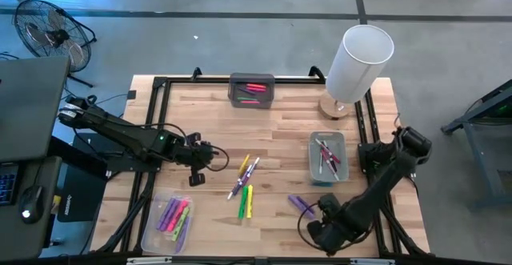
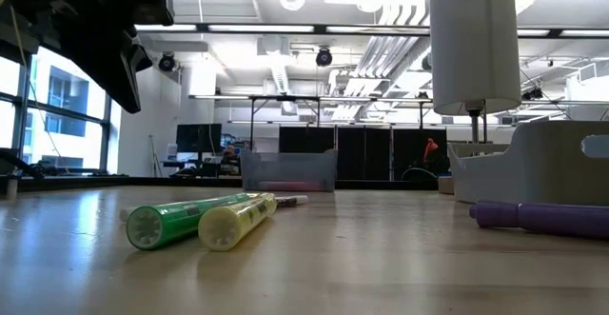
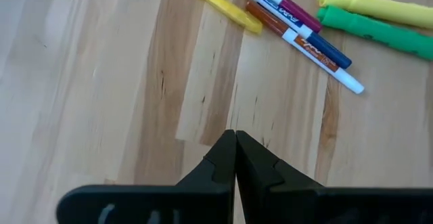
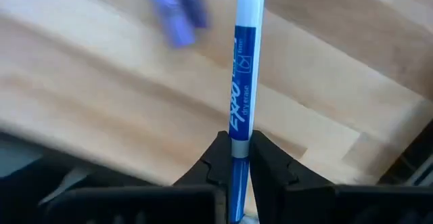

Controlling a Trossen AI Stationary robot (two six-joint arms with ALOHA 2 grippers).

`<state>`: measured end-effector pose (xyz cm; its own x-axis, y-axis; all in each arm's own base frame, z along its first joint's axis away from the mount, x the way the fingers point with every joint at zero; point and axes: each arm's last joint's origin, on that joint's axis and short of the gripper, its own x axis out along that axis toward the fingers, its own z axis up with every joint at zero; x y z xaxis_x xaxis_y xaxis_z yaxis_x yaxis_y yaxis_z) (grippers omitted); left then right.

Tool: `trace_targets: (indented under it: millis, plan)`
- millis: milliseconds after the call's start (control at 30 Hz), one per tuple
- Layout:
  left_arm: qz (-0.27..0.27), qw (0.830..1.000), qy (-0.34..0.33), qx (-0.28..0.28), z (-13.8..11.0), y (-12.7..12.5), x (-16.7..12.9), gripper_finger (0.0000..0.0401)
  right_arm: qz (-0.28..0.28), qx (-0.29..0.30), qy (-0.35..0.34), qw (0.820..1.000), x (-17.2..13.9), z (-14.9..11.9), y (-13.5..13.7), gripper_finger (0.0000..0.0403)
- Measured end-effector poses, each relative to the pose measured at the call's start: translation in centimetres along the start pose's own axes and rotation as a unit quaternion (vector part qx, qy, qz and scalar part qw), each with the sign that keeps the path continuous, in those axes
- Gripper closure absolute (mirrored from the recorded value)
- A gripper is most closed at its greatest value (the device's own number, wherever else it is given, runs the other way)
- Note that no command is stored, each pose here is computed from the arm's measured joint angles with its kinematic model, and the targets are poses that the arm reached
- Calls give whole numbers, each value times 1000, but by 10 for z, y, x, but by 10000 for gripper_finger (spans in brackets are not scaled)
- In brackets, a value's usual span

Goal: Pick & Place Markers
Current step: Put the right blue marker pen into the gray bin

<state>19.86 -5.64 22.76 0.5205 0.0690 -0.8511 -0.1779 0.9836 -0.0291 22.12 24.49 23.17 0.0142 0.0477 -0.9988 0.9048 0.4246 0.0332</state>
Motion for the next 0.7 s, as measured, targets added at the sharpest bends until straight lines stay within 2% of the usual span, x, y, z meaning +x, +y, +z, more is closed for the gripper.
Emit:
trace_targets:
  millis: [67,167,233,300,367,500,700]
  plan:
    - [0,1000,1,6,0,0,0,401,3,-5,-27,1000,-25,3,0,381]
    - [1,1000,0,7,0,0,0,401,-39,-5,-78,996,-51,18,-5,380]
    - [1,1000,-1,9,0,0,0,401,-47,1,-100,994,-66,31,-4,380]
    - [0,1000,-3,10,1,0,0,401,-39,-22,-120,992,-72,47,-4,380]
    - [-2,1000,-7,9,1,-1,0,401,-35,-32,-143,989,-73,66,-3,381]
    - [-3,1000,-10,7,2,-1,0,401,-90,-10,-151,984,-57,102,-11,381]
    - [-7,1000,-8,2,2,-1,0,401,-145,16,-143,979,-29,133,-39,381]
